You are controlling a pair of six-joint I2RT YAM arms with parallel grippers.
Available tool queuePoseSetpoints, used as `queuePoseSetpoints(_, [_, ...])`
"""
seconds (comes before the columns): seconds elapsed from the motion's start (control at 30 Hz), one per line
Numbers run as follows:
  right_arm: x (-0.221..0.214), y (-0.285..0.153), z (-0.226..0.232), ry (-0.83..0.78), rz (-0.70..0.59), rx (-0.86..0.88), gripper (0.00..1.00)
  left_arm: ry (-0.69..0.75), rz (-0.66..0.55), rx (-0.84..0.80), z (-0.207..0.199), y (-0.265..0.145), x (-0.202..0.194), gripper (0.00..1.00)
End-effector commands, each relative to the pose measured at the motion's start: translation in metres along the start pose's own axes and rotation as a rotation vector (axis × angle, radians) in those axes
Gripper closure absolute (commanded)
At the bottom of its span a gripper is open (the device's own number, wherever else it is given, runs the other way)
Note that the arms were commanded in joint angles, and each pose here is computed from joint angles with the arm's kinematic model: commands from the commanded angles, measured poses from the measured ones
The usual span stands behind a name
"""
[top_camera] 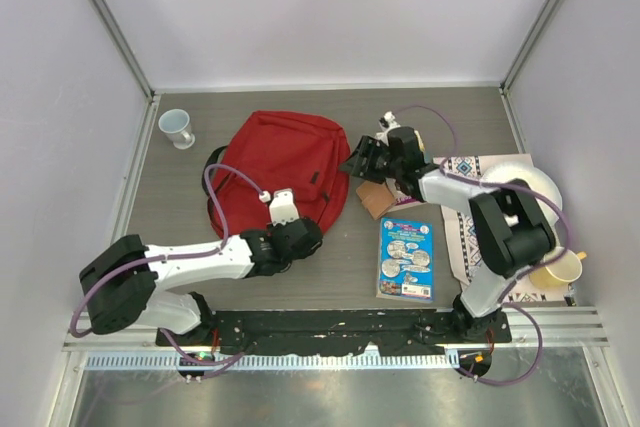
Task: Pack the student bag
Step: Unzip the student bag at the center of the board.
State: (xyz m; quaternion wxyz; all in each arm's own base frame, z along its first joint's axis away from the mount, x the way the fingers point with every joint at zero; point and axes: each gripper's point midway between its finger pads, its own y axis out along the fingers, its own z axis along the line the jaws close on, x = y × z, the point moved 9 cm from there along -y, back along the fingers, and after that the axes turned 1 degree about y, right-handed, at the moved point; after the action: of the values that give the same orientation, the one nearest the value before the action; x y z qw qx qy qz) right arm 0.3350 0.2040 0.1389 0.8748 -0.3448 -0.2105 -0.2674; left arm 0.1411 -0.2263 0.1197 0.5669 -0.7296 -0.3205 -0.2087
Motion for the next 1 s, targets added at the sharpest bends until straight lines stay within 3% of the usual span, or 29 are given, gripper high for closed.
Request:
queuePoseSetpoints(0.0, [0.009,-0.050,0.028,-0.071,-0.070,0.056,0.36,-0.083,-0.094,-0.017,-0.016,-0.002,0.017,1.00])
queuePoseSetpoints(0.17, [-0.033,-0.068,0.037,0.025,-0.009,0.101,0.36,-0.095,-0.116,-0.038,-0.018,-0.004,0.021,1.00])
queuePoseSetpoints(0.47, [-0.109,-0.049,0.053,0.058,0.070,0.066,0.37,-0.108,-0.127,-0.077,-0.014,-0.012,0.024,1.00])
queuePoseSetpoints(0.97, [-0.118,-0.018,0.054,0.134,0.024,0.007,0.40,-0.103,-0.113,-0.092,-0.008,-0.013,0.019,1.00])
